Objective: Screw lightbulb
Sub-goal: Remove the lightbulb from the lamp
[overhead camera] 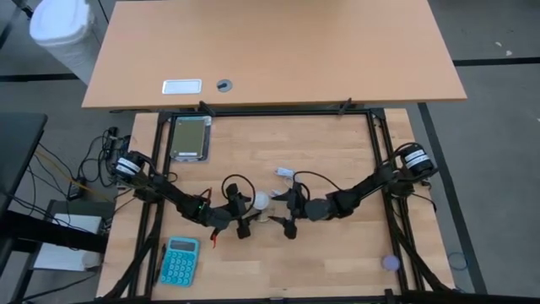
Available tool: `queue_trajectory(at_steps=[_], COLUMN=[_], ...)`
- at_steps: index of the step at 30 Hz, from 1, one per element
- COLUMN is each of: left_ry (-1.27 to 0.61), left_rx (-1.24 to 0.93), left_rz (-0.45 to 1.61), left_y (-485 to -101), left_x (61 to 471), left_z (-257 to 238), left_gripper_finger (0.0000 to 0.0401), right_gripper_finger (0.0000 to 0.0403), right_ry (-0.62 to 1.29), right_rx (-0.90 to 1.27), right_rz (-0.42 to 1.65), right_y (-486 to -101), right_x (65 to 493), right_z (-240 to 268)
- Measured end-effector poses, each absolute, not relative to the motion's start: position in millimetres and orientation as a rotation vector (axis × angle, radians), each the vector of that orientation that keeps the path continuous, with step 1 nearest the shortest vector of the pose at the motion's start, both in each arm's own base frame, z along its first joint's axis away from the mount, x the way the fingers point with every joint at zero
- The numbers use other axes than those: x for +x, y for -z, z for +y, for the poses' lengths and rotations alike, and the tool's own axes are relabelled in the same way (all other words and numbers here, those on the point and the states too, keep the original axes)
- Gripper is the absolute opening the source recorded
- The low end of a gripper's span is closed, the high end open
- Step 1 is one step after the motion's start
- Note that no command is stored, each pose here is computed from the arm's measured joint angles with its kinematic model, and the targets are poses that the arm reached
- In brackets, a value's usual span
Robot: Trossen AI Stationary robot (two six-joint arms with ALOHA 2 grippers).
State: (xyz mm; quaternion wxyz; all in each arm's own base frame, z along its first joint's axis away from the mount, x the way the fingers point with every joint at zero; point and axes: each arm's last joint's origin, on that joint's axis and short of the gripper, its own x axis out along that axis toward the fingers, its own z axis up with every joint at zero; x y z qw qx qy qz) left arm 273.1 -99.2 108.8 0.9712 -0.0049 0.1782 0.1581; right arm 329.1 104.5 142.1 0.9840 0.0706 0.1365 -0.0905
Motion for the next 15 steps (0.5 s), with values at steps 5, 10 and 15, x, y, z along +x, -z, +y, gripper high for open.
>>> queue_trajectory(at_steps=[5,10,15], left_ry=[-0.344,-0.338,-0.312], left_rx=[-0.029,-0.061,-0.028], left_rz=[0.356,0.316,0.326], left_y=[-107,-97,-92], left_x=[276,285,291], left_z=[-93,-91,-93], left_gripper_finger=[0.0252,0.0258,0.0261], right_gripper_finger=[0.0324,0.0324,0.0324], right_ry=[0.163,0.158,0.152], right_rx=[0.162,0.165,0.166], right_rz=[0.269,0.265,0.293], right_y=[-138,-139,-136], right_x=[332,332,331], right_z=[100,101,101])
